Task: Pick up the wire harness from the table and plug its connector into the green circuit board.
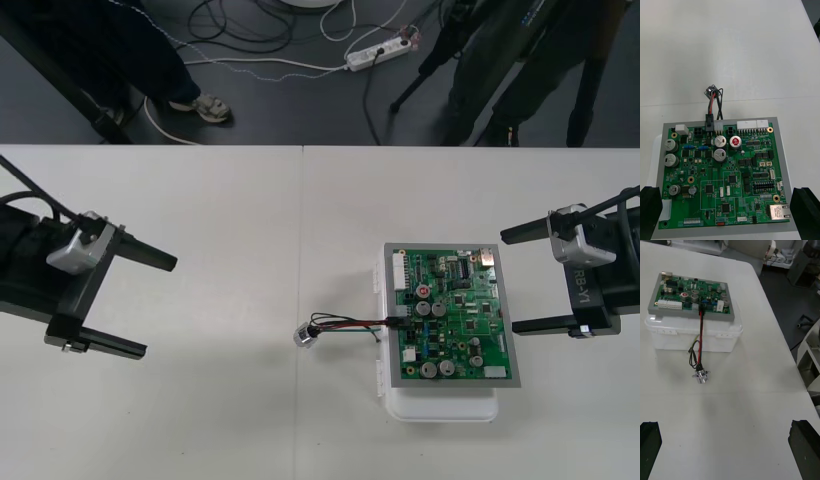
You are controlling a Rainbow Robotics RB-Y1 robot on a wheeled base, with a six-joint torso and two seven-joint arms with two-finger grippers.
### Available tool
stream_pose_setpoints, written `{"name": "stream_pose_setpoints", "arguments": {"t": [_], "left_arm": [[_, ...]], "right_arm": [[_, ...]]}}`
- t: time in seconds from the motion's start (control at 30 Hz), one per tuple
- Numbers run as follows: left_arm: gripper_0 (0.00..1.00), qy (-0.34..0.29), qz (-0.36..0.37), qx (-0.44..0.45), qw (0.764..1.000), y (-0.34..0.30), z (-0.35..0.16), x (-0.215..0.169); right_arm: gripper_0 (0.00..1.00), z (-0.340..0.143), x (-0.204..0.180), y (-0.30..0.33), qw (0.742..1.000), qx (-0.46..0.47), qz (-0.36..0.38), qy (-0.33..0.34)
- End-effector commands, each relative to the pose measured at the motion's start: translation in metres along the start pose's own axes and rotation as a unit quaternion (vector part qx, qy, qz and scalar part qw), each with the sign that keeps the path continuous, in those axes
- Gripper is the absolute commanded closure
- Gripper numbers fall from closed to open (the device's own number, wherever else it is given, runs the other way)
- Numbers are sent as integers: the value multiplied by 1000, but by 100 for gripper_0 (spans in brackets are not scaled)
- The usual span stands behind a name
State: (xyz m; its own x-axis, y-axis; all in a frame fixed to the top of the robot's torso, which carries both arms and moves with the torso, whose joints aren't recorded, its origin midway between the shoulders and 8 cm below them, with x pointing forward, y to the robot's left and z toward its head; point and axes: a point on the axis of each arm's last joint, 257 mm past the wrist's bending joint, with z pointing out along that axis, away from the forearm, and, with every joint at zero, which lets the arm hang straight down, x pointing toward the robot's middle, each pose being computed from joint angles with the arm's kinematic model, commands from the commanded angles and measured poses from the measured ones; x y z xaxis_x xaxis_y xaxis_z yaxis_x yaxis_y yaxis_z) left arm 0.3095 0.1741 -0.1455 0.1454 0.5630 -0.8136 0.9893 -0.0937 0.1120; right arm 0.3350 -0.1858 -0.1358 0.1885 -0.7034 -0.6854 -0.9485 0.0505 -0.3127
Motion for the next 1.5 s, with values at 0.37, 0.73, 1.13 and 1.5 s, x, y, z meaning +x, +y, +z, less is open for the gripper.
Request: {"name": "stream_pose_setpoints", "arguments": {"t": [0.37, 0.73, 1.13, 1.5], "left_arm": [[0, 19, 23, -52, 998, 28, 5, -15], [0, 23, 16, -56, 998, 30, 3, -9], [0, 23, 16, -56, 998, 30, 3, -9], [0, 23, 16, -56, 998, 30, 3, -9]], "right_arm": [[0, -10, 12, -5, 999, 11, -18, 24], [0, -10, 19, -6, 999, 15, -14, 35], [0, -10, 19, -6, 999, 15, -14, 35], [0, -10, 19, -6, 999, 15, -14, 35]]}}
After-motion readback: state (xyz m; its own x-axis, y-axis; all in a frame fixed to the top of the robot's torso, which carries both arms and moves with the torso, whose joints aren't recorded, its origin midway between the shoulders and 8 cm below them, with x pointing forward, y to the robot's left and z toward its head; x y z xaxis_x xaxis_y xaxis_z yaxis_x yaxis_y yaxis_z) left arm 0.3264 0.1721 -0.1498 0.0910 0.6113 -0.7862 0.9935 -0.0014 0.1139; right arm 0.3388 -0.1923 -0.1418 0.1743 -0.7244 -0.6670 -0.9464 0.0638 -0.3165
